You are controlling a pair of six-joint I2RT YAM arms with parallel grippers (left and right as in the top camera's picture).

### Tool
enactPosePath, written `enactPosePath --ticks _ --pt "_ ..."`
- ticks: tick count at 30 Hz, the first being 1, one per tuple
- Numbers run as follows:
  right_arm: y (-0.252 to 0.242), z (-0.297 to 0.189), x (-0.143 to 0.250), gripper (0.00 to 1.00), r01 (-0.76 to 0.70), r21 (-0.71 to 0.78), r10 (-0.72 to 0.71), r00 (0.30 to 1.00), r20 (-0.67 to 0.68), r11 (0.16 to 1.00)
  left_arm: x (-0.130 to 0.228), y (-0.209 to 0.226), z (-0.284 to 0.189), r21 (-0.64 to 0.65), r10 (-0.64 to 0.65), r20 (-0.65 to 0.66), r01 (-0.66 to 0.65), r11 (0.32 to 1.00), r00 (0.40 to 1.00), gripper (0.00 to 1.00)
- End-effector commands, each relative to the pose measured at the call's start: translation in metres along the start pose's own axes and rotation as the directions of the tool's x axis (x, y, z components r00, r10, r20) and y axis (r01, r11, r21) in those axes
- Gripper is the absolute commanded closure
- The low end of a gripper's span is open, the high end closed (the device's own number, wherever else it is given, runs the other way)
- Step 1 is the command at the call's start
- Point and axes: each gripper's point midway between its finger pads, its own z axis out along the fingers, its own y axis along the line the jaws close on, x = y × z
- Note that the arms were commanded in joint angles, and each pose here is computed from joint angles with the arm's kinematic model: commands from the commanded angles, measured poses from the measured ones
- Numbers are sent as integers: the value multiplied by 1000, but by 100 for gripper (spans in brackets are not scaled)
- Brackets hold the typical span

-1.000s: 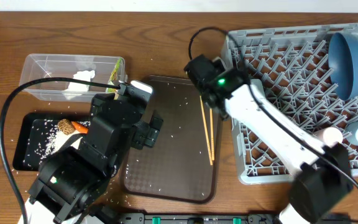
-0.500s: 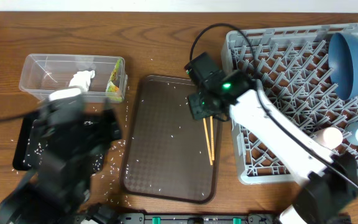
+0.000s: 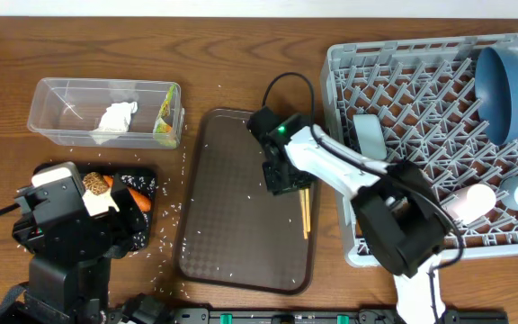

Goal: Sort waste into correct bins and load items into the dishwasher rack
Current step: 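Release the bowl in the rack and move right gripper toward chopsticks, then lower the right gripper onto the wooden chopsticks on the brown tray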

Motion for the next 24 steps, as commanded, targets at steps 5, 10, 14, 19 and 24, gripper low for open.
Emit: enactPosePath --ticks 5,10,14,19,24 --pt "-1 -5 -7 62 45 -5 -45 999 31 999 -1 3 0 -19 -7 3 7 1000 1000 2" --pt "-1 -34 -12 59 18 -36 -15 995 99 999 -1 3 0 -20 -7 2 7 1000 1000 2" --pt "-14 -45 -13 57 -87 -44 91 991 101 995 -1 3 0 -19 -7 3 7 1000 1000 2" --pt "-34 -37 -6 57 -172 -12 172 984 42 985 -1 3 0 -20 -7 2 7 1000 1000 2" --pt "-43 -21 3 57 -206 0 206 979 10 979 -1 3 0 -20 -7 2 7 1000 1000 2"
